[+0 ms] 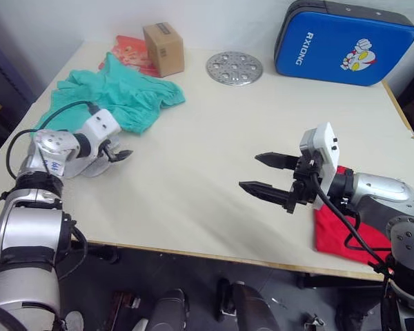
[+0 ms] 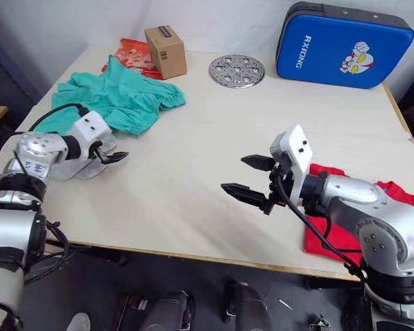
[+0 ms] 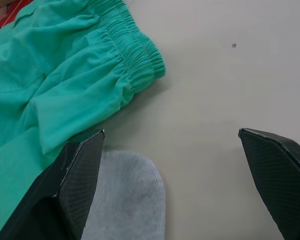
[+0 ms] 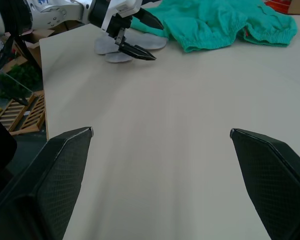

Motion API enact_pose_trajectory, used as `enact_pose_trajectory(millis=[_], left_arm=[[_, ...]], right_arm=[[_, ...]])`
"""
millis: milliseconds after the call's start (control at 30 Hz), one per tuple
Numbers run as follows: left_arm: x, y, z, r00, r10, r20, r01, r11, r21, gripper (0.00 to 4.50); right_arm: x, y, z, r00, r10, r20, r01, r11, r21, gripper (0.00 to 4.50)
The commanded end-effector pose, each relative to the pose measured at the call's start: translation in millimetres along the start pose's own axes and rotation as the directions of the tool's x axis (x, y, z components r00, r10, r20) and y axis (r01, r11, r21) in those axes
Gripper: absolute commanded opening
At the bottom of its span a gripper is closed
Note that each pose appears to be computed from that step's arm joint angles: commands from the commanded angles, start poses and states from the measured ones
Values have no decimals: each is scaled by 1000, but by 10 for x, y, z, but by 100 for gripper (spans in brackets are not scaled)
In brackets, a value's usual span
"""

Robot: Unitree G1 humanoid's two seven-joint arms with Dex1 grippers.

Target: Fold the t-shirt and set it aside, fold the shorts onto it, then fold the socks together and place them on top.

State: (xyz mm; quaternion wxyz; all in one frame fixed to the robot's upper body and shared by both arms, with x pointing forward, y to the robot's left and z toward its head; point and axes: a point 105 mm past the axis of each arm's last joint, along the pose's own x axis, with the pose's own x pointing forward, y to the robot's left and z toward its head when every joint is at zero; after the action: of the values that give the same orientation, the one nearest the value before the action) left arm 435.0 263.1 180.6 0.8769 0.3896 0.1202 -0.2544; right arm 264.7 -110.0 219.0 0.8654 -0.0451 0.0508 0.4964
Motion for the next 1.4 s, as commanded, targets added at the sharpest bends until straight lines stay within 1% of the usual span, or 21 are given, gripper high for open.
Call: enact_pose_trajectory(millis=[33,133,233,300,333,433,567,700,733,800,867,933,1000,1067,1133,1200,1267,1300,1333,1400], left_arm=[[-2,135,86,997,78,-10,-77,995,59,450],[51,120,41,993,101,-57,-96,992,84,450],[86,141,24,987,144,-77,-140,989,50,450],[103,162,58,984,168,-59,-169,986,-3,411],[118,168,83,983,178,-49,-180,983,-37,389],[151,168,131,981,191,-29,-193,975,-107,293],[158,169,145,980,195,-20,-196,972,-130,149],[161,179,197,980,200,18,-192,961,-201,17],[162,182,222,980,198,32,-186,957,-221,2],[171,171,321,981,175,88,-144,950,-277,2],[191,99,467,979,104,173,-46,951,-307,2],[208,-14,597,969,8,248,66,956,-285,2],[209,-100,667,954,-63,292,143,955,-261,2],[211,-272,802,911,-191,365,278,939,-203,2],[186,-479,971,830,-333,448,430,893,-132,2],[142,-640,1085,755,-425,500,523,850,-68,2],[89,-768,1139,711,-482,512,558,830,5,2],[73,-802,1144,711,-490,504,552,833,30,2],[81,-778,1126,733,-468,493,530,848,15,2],[136,-646,995,811,-392,434,459,886,-59,2]], right_arm=[[-56,36,81,1000,-20,24,22,998,-57,448],[-104,-13,82,997,-67,31,69,996,-51,448],[-152,-51,76,993,-115,39,117,992,-44,448],[-176,-41,55,991,-131,38,133,990,-43,450],[-191,-29,47,989,-140,39,141,989,-41,450],[-228,-12,38,986,-163,44,165,986,-39,450],[-259,0,40,983,-180,46,182,983,-37,450],[-284,19,10,979,-198,41,199,980,-29,450],[-288,18,8,978,-204,42,205,978,-27,450],[-305,-3,9,973,-225,56,226,974,-4,450],[-321,-17,-14,969,-241,56,240,970,31,450],[-333,-6,-53,969,-243,43,241,969,49,450],[-340,11,-82,970,-243,31,241,969,58,450],[-348,32,-116,970,-244,20,242,968,58,450],[-349,53,-130,971,-240,17,238,970,55,450],[-350,63,-140,972,-236,13,235,971,53,450],[-346,67,-153,972,-234,7,233,971,50,450],[-341,68,-158,973,-232,5,232,972,47,450],[-338,66,-159,973,-231,5,230,972,47,450],[-331,59,-150,975,-224,8,224,974,46,450]])
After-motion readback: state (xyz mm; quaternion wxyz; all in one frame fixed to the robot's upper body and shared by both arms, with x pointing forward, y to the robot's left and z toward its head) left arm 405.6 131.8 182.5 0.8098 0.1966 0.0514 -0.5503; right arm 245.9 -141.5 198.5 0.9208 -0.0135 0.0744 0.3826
